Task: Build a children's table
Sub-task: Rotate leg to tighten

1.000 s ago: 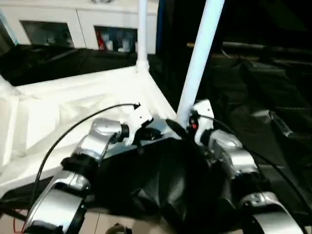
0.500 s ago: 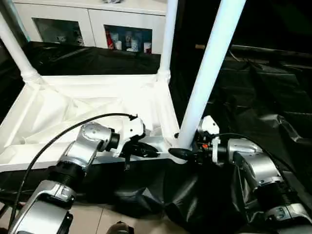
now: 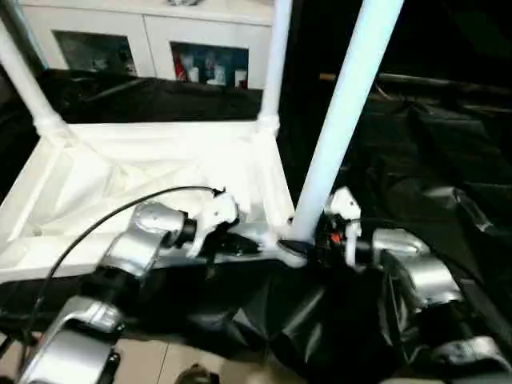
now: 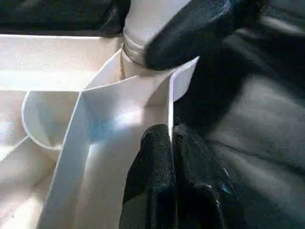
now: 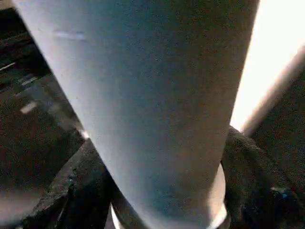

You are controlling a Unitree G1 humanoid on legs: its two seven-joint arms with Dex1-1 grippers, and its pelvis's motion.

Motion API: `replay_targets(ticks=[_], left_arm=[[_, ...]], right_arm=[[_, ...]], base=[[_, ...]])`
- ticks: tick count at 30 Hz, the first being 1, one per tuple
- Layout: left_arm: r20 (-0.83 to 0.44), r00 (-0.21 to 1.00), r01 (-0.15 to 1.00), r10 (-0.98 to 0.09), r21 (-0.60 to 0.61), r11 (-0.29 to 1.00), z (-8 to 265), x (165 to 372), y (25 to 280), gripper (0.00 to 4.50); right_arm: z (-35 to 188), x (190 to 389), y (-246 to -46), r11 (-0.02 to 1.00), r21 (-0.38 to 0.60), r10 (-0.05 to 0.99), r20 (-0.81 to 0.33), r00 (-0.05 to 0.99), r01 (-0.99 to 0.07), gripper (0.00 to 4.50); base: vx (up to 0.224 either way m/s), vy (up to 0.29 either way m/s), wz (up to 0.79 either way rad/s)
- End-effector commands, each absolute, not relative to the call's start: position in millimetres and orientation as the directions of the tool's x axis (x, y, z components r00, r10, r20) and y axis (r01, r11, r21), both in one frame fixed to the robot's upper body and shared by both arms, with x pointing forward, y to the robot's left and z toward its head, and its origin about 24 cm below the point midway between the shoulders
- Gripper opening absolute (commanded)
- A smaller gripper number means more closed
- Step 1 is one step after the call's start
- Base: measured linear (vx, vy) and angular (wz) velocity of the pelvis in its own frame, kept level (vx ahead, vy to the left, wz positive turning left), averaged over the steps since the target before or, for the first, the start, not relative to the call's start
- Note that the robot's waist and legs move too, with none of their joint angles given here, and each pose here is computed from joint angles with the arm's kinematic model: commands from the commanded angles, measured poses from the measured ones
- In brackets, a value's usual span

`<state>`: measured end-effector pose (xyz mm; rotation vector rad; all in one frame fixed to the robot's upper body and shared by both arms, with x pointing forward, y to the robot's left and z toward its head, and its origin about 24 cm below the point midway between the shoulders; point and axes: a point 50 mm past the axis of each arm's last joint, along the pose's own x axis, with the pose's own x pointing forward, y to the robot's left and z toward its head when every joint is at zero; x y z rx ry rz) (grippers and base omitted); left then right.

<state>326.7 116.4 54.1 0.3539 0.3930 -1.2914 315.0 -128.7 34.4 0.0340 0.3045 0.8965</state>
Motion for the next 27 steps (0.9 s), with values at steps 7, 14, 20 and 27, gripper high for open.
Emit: replay_targets(ticks=[7, 14, 20, 27], left_arm=[[-0.381, 0.490, 0.865, -0.784, 0.100, 0.492, 70.3, 357.9, 75.0, 0.00], [-0.345, 0.438, 0.898, -0.830, 0.118, 0.425, 76.7, 356.3, 66.7, 0.00], [-0.349, 0.303, 0.953, -0.887, 0.109, 0.283, 73.7, 344.9, 76.2, 0.00], [-0.396, 0.148, 0.989, -0.906, 0.072, 0.130, 66.0, 328.7, 90.5, 0.00]], right_arm=[[19.0, 335.9, -77.5, 0.860, 0.186, 0.511, -0.321, 0.797, -0.476, 2.67], [30.3, 332.9, -60.0, 0.764, 0.222, 0.645, -0.218, 0.733, -0.606, 3.39], [29.9, 324.5, -79.8, 0.646, 0.081, 0.751, -0.241, 0.614, -0.759, 3.72], [35.9, 314.6, -107.5, 0.511, 0.047, 0.840, -0.241, 0.486, -0.859, 3.72]], base=[[0.000, 0.000, 0.00], [0.000, 0.000, 0.00], [0.000, 0.000, 0.00], [0.000, 0.000, 0.00]])
